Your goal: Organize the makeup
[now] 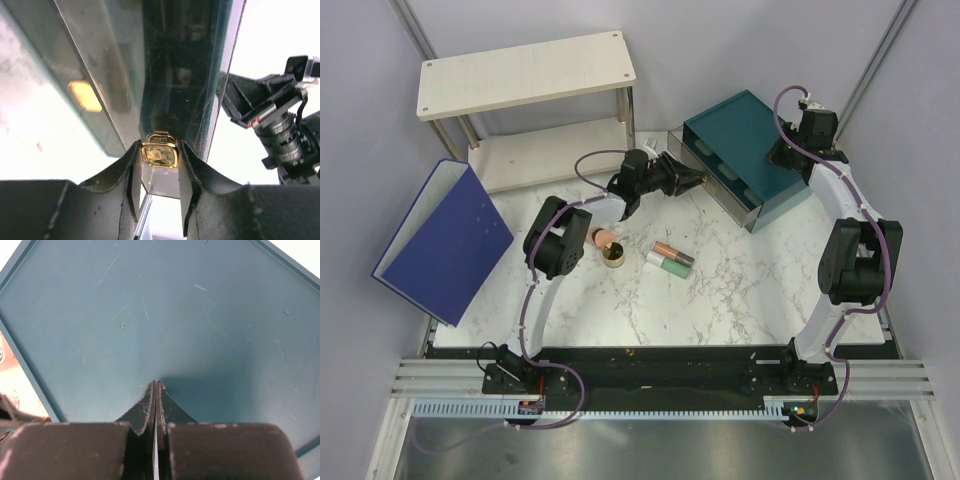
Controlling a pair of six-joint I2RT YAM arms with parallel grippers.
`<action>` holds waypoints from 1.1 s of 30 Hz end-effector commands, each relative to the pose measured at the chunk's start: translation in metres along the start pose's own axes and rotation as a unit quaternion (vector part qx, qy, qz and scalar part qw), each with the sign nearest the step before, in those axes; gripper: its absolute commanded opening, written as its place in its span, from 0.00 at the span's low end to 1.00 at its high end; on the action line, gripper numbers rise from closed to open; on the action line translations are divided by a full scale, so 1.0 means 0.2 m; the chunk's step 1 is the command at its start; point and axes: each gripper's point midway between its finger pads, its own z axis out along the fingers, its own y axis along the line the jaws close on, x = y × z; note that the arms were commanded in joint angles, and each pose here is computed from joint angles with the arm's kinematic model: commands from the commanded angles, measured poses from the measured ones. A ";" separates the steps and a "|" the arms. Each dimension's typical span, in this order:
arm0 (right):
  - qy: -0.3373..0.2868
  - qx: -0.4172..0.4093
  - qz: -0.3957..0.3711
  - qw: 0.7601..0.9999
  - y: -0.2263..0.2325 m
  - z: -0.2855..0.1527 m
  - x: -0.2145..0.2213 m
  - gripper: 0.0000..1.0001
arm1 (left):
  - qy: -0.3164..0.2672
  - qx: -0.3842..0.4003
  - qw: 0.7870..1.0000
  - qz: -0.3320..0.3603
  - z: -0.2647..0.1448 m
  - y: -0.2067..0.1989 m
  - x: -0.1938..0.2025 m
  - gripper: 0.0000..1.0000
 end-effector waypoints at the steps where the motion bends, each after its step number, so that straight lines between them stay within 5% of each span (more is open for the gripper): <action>1: 0.028 0.004 0.008 1.000 -0.02 -0.01 0.09 0.00 | -0.002 0.015 0.998 0.065 -0.14 -0.15 0.01 0.02; 9: 0.032 0.002 0.010 0.999 -0.01 0.00 0.11 0.00 | -0.016 -0.012 0.997 0.075 -0.32 -0.13 0.03 0.03; 13: 0.037 -0.002 0.013 0.999 -0.01 0.01 0.12 0.00 | -0.002 -0.026 0.997 0.074 -0.35 -0.06 0.06 0.11; 16: 0.040 -0.005 0.015 0.999 -0.01 0.01 0.13 0.00 | 0.011 -0.025 0.996 0.085 -0.36 -0.06 0.08 0.37; 18: 0.039 -0.007 0.014 0.999 0.00 0.01 0.13 0.00 | 0.027 -0.020 0.994 0.100 -0.36 -0.06 0.10 0.72; 20: 0.041 -0.009 0.014 0.999 0.00 0.01 0.13 0.00 | 0.042 -0.007 0.991 0.126 -0.38 -0.12 0.11 0.87; 26: 0.042 -0.015 0.014 0.999 0.01 0.00 0.14 0.00 | 0.068 -0.044 0.962 0.260 -0.58 -0.22 0.13 0.90; 33: 0.048 -0.019 0.017 0.999 0.02 0.01 0.16 0.00 | 0.179 -0.125 0.888 0.404 -0.82 -0.11 0.24 0.91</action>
